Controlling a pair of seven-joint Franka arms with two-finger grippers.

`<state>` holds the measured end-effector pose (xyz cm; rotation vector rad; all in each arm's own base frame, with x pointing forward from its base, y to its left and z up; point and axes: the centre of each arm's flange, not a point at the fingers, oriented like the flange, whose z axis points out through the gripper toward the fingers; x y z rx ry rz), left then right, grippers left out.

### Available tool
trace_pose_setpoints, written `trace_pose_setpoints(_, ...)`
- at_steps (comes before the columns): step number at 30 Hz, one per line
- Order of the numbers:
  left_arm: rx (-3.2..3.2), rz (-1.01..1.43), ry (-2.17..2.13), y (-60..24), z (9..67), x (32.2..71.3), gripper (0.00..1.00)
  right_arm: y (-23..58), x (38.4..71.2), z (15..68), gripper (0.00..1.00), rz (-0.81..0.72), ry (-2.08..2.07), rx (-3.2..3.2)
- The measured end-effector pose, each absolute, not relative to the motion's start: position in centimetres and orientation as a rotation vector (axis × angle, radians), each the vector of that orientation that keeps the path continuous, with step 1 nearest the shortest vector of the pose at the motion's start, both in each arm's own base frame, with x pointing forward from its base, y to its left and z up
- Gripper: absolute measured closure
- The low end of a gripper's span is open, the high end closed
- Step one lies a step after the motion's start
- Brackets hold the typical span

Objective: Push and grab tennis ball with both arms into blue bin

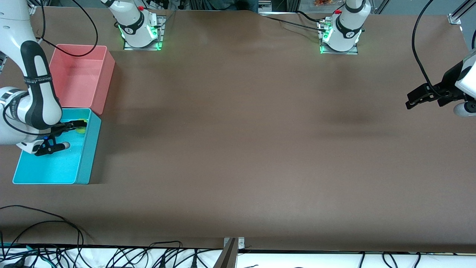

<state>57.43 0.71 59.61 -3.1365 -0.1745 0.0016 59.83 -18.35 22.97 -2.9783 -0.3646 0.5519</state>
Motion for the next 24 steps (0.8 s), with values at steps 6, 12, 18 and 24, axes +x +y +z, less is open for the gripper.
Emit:
trace_pose_setpoints(6, -3.137, 0.002, -0.175, 0.7, 59.6, 57.4, 0.00, -18.0, 60.9, 27.3, 0.00, 0.595, -0.367, -2.950)
trace_pose_setpoints(12, -3.136, 0.002, -0.175, 0.7, 59.6, 57.4, 0.00, -17.0, 62.7, 34.8, 0.00, 0.608, -0.369, -2.943)
trace_pose_setpoints(18, -3.136, 0.002, -0.175, 0.7, 59.6, 57.4, 0.00, -15.3, 63.6, 41.3, 0.00, 0.607, -0.347, -2.964)
trace_pose_setpoints(24, -3.136, 0.002, -0.176, 0.8, 59.6, 57.4, 0.00, -10.3, 64.0, 47.3, 0.00, 0.535, -0.307, -3.032)
